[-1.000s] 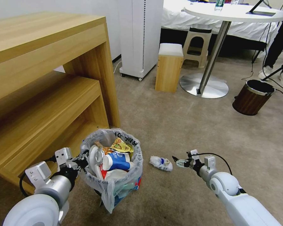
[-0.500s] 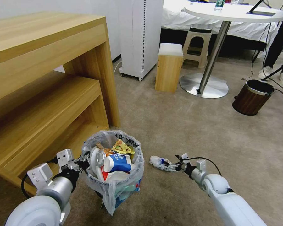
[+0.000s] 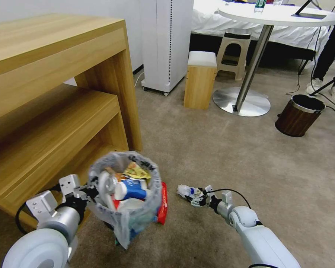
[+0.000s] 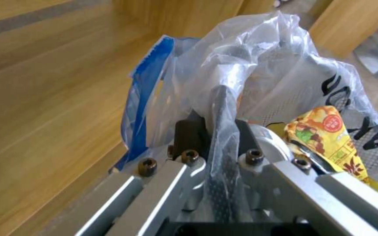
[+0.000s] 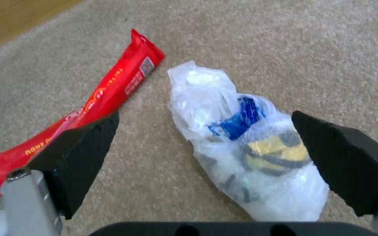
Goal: Pick up the trash bin and place the garbage on the floor into it.
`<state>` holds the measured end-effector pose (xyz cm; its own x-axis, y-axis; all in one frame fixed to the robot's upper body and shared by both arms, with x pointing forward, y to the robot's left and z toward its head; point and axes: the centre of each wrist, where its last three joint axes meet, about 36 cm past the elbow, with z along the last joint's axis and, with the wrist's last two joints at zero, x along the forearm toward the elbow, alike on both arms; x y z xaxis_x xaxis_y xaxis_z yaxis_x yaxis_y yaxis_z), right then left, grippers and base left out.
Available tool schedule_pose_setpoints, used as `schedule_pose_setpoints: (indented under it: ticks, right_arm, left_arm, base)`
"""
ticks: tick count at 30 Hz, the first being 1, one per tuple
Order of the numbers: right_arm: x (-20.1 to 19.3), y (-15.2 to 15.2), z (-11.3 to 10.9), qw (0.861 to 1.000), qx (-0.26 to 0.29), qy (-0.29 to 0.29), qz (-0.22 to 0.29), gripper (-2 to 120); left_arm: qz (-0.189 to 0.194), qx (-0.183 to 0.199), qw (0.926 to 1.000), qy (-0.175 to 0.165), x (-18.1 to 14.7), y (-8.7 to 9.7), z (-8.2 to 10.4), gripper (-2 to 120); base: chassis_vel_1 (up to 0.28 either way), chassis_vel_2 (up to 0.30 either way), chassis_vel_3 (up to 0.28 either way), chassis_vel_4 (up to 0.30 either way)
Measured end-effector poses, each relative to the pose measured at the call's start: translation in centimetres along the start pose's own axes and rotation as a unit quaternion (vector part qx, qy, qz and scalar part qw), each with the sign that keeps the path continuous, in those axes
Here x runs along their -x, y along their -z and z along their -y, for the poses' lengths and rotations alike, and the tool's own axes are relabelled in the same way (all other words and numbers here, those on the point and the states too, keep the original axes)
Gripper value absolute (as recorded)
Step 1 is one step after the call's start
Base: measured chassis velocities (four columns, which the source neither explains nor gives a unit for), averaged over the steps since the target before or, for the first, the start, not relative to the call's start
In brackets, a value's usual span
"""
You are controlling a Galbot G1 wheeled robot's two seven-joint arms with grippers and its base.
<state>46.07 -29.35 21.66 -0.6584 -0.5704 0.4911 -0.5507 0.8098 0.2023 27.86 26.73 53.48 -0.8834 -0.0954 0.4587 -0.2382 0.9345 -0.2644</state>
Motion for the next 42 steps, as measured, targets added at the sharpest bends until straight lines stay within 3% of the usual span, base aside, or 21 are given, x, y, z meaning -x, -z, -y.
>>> schedule_pose_setpoints:
  ticks: [9, 15, 37, 41, 42]
  right_arm:
    - [0.1, -0.8, 0.9, 1.0, 0.0, 0.007, -0.012, 100]
    - [1.3, -1.4, 1.2, 0.999, -0.012, 0.037, -0.014, 100]
    - [3.2, -0.8, 1.2, 0.999, 0.0, 0.019, -0.031, 100]
    - [2.7, -0.7, 1.3, 0.999, -0.002, -0.001, -0.051, 95]
    - [2.5, -0.7, 1.4, 0.998, 0.001, -0.012, -0.06, 88]
  left_arm:
    - [0.001, 0.0, 0.9999, 0.014, 0.4, 0.0, -0.6, 2]
    - [0.018, -0.001, 0.9988, 0.046, 0.7, 1.1, -2.4, 2]
    - [0.011, -0.008, 0.9991, 0.039, 0.8, 0.7, -2.1, 2]
    - [0.011, -0.009, 0.9992, 0.037, 0.8, 0.7, -2.0, 2]
    - [0.01, -0.009, 0.9993, 0.036, 0.8, 0.6, -1.9, 2]
  base:
    - [0.0, 0.0, 0.0, 0.0]
    - [0.0, 0.0, 0.0, 0.0]
    - [0.0, 0.0, 0.0, 0.0]
    - [0.0, 0.0, 0.0, 0.0]
    - [0.0, 0.0, 0.0, 0.0]
